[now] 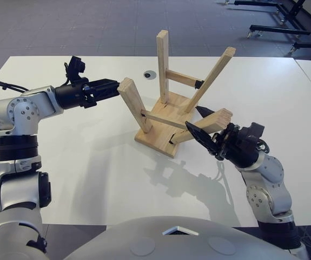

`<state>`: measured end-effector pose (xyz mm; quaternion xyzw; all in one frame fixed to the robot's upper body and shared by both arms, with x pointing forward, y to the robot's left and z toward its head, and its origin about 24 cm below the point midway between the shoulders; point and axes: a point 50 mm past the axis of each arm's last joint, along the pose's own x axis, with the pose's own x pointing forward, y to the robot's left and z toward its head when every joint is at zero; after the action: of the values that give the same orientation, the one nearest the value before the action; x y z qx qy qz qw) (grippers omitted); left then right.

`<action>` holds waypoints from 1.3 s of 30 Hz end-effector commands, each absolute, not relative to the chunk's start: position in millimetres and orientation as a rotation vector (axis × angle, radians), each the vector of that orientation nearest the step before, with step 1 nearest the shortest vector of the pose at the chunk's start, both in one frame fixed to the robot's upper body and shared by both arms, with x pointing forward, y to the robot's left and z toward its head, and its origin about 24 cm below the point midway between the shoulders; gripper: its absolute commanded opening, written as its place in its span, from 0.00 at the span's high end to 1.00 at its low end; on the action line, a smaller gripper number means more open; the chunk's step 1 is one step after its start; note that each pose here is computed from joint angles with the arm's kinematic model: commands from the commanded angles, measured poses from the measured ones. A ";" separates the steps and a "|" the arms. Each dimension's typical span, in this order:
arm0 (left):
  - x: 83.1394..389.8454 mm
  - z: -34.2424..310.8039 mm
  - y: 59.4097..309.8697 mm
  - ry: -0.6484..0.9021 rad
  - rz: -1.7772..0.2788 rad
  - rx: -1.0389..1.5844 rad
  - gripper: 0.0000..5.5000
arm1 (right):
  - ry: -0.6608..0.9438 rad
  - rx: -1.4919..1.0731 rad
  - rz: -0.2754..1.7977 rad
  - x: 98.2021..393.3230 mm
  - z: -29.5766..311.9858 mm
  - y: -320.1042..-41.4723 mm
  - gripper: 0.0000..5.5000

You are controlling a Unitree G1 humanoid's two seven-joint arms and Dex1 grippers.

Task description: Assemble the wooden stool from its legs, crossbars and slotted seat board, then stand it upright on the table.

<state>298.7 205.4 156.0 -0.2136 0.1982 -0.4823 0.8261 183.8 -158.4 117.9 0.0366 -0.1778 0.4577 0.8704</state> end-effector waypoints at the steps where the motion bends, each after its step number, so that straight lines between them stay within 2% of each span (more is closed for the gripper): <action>1: 297.8 155.3 203.8 0.419 -1.018 -0.446 0.02 | -0.316 0.082 0.991 183.3 113.3 -157.7 0.63; 14: 296.5 153.9 203.9 0.413 -1.007 -0.455 0.02 | -0.319 0.035 0.991 192.7 120.3 -160.9 0.63; 21: 295.0 152.5 203.6 0.408 -0.998 -0.462 0.02 | -0.216 -0.035 0.977 194.0 110.3 -155.3 0.63; 31: 292.4 150.2 203.9 0.400 -0.984 -0.470 0.02 | -0.106 -0.021 0.905 211.8 125.5 -149.5 0.63; 35: 294.8 152.4 210.0 0.384 -0.950 -0.484 0.02 | -0.060 -0.007 0.896 213.2 125.5 -149.0 0.63; 39: 295.4 175.1 224.6 0.317 -0.935 -0.524 0.02 | -0.058 -0.002 0.899 213.0 125.2 -147.3 0.63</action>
<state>294.7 216.4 158.7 -0.2532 0.1638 -0.4479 0.8417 212.7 -145.8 138.0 0.0008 -0.0738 0.4405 0.8947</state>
